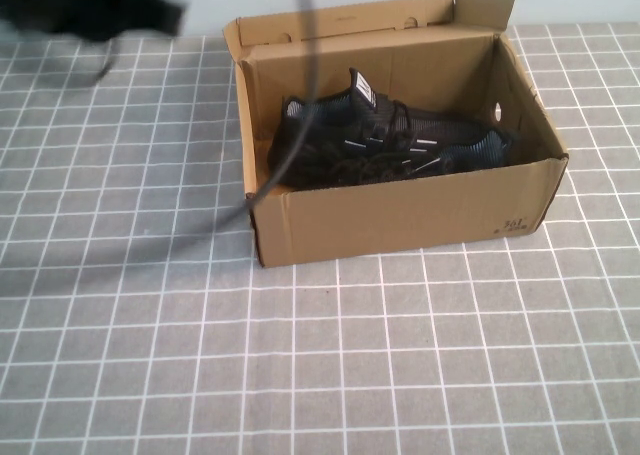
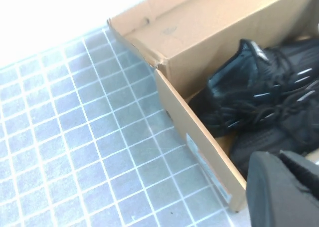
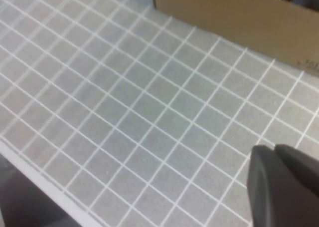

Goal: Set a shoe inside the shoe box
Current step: Place the shoe in the shoe box

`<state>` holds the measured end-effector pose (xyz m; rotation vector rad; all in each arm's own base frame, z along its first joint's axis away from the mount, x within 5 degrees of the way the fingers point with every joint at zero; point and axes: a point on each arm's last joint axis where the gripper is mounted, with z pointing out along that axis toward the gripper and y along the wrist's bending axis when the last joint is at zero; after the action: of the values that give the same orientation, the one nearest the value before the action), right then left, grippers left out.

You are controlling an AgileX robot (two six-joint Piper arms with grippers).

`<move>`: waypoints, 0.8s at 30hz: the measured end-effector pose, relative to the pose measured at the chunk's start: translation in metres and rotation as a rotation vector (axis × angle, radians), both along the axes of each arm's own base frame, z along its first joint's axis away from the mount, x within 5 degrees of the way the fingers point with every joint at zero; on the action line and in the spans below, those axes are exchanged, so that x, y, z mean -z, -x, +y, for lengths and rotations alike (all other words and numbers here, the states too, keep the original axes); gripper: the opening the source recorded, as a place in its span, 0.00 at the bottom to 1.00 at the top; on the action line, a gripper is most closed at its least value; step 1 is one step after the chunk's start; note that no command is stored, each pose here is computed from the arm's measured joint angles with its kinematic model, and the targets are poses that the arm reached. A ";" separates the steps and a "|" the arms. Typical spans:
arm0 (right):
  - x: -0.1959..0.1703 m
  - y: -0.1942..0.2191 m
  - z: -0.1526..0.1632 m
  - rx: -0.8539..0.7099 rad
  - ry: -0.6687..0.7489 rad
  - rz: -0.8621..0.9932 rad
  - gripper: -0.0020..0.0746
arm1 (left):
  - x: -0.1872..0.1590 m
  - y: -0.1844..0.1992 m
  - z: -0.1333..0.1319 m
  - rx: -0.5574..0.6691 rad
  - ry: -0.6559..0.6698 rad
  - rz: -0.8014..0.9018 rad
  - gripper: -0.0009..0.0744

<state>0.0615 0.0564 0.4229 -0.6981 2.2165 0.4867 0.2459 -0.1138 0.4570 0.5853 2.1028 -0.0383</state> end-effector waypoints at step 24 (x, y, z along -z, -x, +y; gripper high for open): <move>0.037 0.069 -0.039 -0.005 -0.318 -0.262 0.01 | 0.188 0.186 0.085 0.098 0.322 -0.430 0.01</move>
<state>-0.0076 0.0177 0.3856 -0.5630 1.8398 0.6902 0.0600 -0.0289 0.2691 0.4532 1.6073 -0.2772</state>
